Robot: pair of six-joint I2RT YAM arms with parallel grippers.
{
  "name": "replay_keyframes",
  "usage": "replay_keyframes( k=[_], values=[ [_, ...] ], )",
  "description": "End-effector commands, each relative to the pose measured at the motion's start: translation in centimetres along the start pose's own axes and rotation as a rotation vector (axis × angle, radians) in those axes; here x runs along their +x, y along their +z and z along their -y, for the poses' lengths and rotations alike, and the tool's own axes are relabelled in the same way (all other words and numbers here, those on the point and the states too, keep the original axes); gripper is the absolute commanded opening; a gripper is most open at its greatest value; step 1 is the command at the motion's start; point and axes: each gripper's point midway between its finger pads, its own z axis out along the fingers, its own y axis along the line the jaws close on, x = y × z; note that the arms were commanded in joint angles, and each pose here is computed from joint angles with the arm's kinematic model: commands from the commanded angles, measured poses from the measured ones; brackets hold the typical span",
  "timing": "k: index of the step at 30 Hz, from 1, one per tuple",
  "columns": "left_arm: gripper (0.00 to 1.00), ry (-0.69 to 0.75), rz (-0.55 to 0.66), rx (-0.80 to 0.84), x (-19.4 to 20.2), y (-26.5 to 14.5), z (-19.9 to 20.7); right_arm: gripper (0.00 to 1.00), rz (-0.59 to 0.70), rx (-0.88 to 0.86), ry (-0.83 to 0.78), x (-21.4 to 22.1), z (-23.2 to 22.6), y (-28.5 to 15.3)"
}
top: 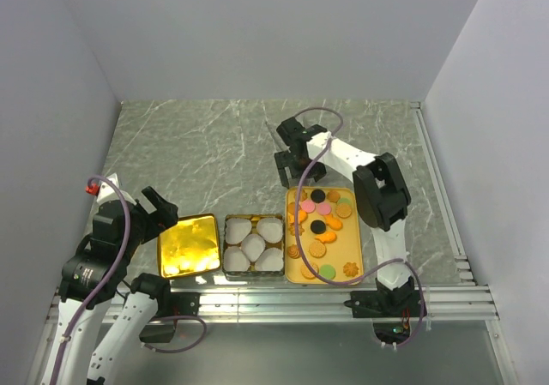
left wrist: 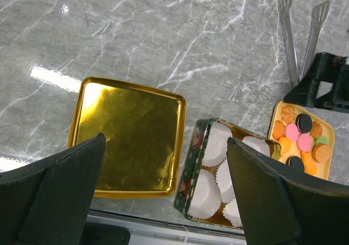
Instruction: Pack the cookies
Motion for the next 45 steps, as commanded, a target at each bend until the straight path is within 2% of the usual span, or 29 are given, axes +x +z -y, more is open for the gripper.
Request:
replay_keyframes(
  k=[1, 19, 37, 40, 45],
  values=[
    [0.99, -0.015, 0.015, 0.023, -0.4, 0.1, 0.6, 1.0, 0.02, 0.014, -0.008, -1.6, 0.1, 1.0],
    [0.99, -0.013, -0.002, -0.015, -0.3, 0.7, 0.2, 1.0, 0.031, 0.014, 0.082, -7.7, 2.3, 4.9],
    [0.99, -0.029, -0.004, -0.06, -0.5, 1.2, -0.4, 1.0, 0.025, -0.025, 0.109, -8.8, 1.4, 7.2],
    [0.99, -0.033, 0.001, -0.063, -0.6, 1.2, -0.5, 0.95, 0.005, -0.008, 0.111, -8.3, 1.7, 7.8],
    [1.0, -0.038, 0.004, -0.07, -0.6, 1.1, -0.7, 0.82, -0.011, 0.003, 0.108, -7.4, 1.9, 8.1]
  ],
)
